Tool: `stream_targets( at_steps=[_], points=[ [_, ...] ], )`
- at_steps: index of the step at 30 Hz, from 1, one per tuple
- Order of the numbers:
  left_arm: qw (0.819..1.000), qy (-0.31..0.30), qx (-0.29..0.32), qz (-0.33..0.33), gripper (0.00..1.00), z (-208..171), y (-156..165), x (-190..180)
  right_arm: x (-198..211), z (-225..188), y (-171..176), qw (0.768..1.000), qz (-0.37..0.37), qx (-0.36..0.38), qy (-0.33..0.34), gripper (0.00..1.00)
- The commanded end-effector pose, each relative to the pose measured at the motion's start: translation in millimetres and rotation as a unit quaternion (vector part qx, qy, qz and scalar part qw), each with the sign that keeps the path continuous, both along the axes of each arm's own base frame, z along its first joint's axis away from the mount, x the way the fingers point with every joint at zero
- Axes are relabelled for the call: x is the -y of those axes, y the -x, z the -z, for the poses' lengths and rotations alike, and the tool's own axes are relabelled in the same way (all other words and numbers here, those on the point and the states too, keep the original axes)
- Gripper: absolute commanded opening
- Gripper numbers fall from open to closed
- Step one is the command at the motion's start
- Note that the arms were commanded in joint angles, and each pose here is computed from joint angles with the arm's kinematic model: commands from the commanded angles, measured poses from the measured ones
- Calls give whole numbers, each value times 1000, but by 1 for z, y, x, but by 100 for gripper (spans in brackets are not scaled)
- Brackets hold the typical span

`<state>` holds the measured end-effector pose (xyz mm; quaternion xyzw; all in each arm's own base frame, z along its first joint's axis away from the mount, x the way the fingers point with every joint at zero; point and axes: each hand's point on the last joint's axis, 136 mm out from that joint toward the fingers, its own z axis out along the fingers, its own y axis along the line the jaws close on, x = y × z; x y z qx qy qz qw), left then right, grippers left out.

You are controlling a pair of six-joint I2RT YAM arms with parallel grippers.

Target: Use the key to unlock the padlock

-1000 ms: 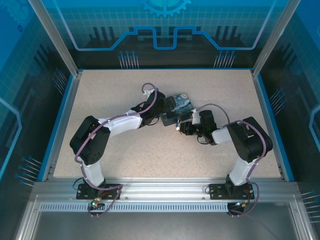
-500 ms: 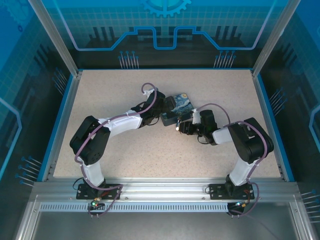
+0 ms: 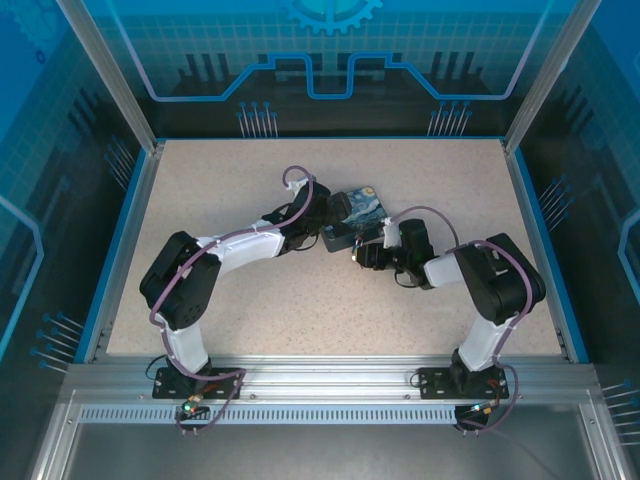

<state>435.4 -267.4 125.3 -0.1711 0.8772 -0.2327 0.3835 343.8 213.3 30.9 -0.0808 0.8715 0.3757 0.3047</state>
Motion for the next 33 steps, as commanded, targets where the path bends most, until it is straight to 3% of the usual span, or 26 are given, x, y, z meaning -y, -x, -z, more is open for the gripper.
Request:
stream_targets(
  at_steps=[1, 11, 21, 28, 33],
  points=[
    [1000, 11, 7, -2, 99, -6, -8, 4, -5, 3, -3, 1000, -19, 2, 1, 38],
    [1000, 13, 5, -1, 99, -4, -8, 6, -8, 8, -5, 1000, -19, 1, 5, 37],
    [1000, 13, 4, -2, 99, -3, -9, 6, 15, 21, -8, 997, 61, -7, 49, 38],
    [1000, 15, 1, -1, 99, -2, -10, 9, -11, 17, -2, 999, 7, 1, 44, 39],
    [1000, 16, 0, -2, 99, -1, -11, 9, -10, 21, -1, 999, 12, -2, 48, 28]
  ],
)
